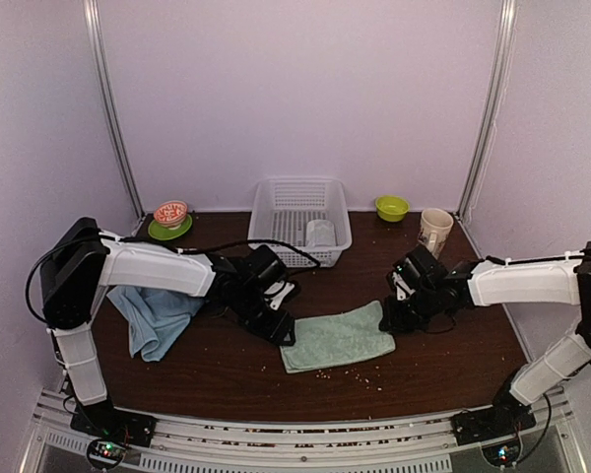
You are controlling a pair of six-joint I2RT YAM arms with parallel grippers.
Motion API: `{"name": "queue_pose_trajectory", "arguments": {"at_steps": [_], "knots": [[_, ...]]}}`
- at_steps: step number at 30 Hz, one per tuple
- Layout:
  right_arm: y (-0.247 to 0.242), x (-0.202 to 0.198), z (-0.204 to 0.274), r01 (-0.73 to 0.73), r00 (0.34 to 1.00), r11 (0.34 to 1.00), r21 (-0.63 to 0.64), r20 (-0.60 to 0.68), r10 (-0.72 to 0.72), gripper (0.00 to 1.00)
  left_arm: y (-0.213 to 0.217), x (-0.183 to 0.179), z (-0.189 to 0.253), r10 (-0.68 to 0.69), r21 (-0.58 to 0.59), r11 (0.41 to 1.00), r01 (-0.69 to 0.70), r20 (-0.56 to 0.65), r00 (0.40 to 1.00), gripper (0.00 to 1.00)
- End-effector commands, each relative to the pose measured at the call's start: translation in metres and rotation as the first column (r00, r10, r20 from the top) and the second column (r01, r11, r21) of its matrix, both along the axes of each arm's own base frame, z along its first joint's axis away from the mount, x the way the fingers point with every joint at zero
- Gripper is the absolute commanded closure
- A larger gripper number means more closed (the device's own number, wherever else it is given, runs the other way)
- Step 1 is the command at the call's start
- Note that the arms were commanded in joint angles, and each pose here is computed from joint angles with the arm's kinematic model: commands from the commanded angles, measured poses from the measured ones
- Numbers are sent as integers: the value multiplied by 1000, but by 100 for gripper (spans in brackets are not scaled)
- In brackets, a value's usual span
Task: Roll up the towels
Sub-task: Pick up the towel from the center of the board, then roll the towel at the center of the board.
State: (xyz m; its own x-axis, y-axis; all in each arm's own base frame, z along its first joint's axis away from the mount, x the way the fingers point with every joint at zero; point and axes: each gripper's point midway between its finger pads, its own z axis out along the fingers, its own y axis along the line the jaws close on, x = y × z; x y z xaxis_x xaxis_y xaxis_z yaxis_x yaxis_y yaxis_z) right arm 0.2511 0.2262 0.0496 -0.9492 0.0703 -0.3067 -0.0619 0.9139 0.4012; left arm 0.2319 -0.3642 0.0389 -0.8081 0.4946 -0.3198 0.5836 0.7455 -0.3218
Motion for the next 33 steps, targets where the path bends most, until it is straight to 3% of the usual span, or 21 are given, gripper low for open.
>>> {"name": "queue_pose_trajectory", "arguments": {"at_steps": [1,5,9,23,33], "knots": [[-34,0,23,-87,994,962,-257,42,101,100,-22,6,44,-28,-117,993,32,37,999,45],[-31,2,29,-121,987,932,-341,56,149,100,-45,10,70,-42,-227,973,49,35,999,45],[-15,6,28,-114,986,937,-330,77,147,100,-68,14,77,-52,-305,951,53,13,999,45],[24,12,29,-92,985,957,-275,118,128,100,-66,6,1,-37,-202,979,16,-105,994,48],[49,0,21,-159,983,973,-168,68,173,100,-61,1,-14,-32,-181,984,8,-126,992,49]]}}
